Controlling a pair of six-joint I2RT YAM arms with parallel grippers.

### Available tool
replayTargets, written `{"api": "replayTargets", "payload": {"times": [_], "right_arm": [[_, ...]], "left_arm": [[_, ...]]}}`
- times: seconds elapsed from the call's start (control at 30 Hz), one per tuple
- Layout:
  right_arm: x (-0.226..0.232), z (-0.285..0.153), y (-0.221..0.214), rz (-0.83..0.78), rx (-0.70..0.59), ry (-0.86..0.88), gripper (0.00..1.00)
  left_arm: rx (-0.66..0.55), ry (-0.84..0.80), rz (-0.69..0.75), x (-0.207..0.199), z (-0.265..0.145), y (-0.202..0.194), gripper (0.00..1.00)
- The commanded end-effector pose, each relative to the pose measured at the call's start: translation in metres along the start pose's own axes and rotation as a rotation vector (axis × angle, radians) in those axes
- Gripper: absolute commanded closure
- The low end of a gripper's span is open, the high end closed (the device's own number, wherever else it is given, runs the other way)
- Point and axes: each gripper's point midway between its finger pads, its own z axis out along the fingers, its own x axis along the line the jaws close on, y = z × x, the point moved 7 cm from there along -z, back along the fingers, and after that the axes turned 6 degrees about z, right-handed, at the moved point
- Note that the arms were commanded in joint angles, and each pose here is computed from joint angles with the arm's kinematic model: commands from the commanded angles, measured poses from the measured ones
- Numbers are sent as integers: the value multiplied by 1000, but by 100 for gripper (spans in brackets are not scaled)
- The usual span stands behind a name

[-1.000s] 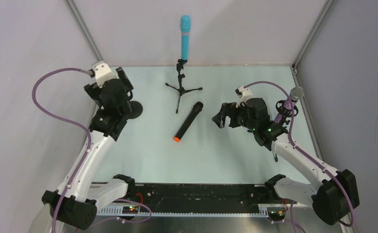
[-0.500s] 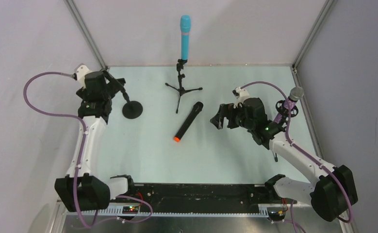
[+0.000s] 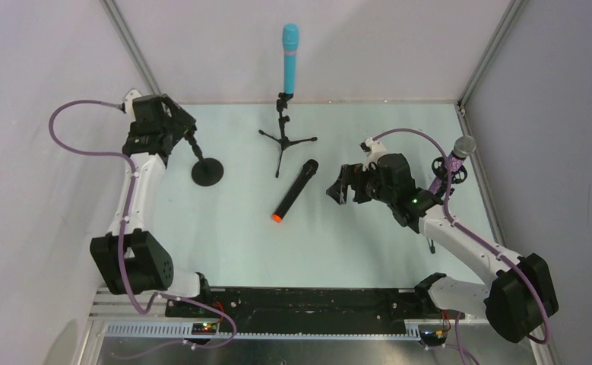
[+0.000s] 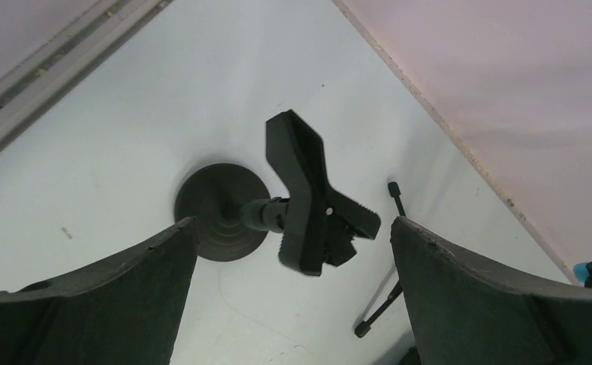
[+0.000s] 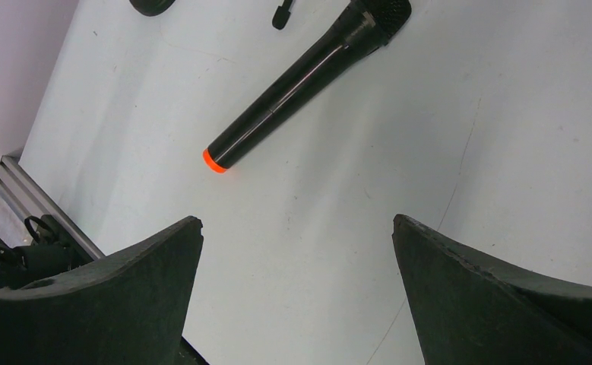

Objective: Attach the microphones to the stand

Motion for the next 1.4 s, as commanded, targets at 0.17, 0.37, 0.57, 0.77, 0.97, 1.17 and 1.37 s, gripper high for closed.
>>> {"api": "replayTargets", "payload": {"times": [0.17,0.37,0.57,0.77,0.97,1.17,1.37], "right_arm": [[3,3,2,-16,-17,14,1],[1,4,0,-16,-5,4,1],[1,5,-2,-15,2,-4,1],[2,6,-1,-15,1,4,1],[4,6,-2,-12,0,9,0],[6,4,-1,-15,-5,10,1],[7,3,1,-20,-19,14,1]], "left_arm": [[8,-53,-17,-20,24,18,11],[59,-85,9,-30,49,16,29],[95,-66,58,-25,62,5,62],[92,-95,125,-26,58,8,94],[80,-155,168,-32,43,18,100],[23,-265,192,-46,11,38,100],[-33,-358,257,-55,-26,53,100]]}}
